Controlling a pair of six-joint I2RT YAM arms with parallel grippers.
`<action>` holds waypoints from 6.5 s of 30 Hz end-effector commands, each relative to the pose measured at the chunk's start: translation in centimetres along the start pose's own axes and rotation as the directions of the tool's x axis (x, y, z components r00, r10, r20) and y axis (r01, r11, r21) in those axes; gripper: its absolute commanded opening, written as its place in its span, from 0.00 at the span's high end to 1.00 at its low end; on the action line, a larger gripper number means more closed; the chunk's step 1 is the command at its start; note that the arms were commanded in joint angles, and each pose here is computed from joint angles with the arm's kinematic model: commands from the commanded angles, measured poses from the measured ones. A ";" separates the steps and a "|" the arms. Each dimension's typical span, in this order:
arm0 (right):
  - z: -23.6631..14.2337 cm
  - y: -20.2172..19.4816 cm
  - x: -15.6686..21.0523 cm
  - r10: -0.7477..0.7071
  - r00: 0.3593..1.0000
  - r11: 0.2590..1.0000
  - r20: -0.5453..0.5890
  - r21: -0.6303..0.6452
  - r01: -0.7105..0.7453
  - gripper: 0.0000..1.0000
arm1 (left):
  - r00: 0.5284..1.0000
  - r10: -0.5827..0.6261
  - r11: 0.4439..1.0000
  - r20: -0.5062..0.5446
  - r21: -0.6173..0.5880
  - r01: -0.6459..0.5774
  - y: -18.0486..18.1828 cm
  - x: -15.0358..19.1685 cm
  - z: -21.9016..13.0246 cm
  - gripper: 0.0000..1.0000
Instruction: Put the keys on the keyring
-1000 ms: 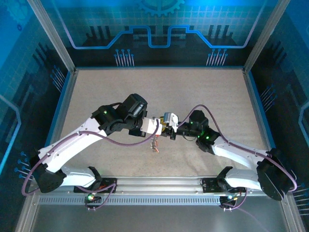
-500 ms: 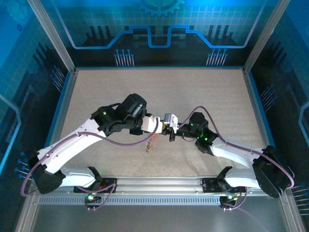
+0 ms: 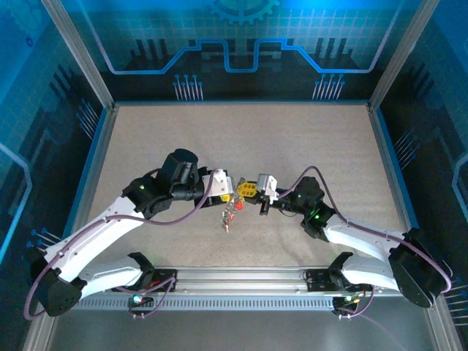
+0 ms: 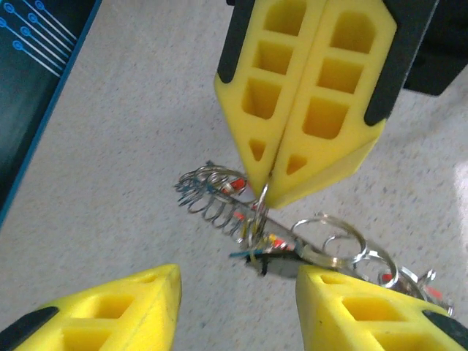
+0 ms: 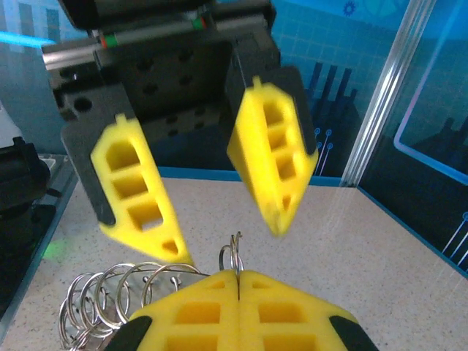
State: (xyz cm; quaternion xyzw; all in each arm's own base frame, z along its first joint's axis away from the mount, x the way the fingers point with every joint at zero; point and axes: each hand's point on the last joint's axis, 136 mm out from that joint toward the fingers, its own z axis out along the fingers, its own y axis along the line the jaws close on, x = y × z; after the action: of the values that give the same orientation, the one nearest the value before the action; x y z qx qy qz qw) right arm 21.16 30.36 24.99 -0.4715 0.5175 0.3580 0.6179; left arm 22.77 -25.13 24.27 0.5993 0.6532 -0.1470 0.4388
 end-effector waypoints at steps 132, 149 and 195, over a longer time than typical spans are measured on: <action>0.7 0.7 -3.9 -0.112 0.979 0.994 0.169 0.027 0.109 1.00 | 0.996 0.011 0.998 0.089 -0.065 -0.006 0.0 -1.9 -4.6 0.63; 0.6 1.1 -4.9 -0.109 0.971 0.994 0.212 0.001 0.112 1.00 | 0.976 -0.041 0.999 0.213 0.029 0.035 -0.3 -3.8 -3.2 0.73; 1.9 0.4 -5.4 -0.090 0.968 0.994 0.233 -0.038 0.102 1.00 | 0.980 -0.116 0.993 0.163 0.046 0.110 -0.3 -2.2 -2.6 0.67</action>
State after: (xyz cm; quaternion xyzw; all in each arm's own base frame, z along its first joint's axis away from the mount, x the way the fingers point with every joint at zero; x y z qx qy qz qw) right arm 20.82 32.22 26.76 -0.4691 0.4622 0.3908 0.6431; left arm 21.21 -24.44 26.57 0.5589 0.6463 -0.2194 0.4709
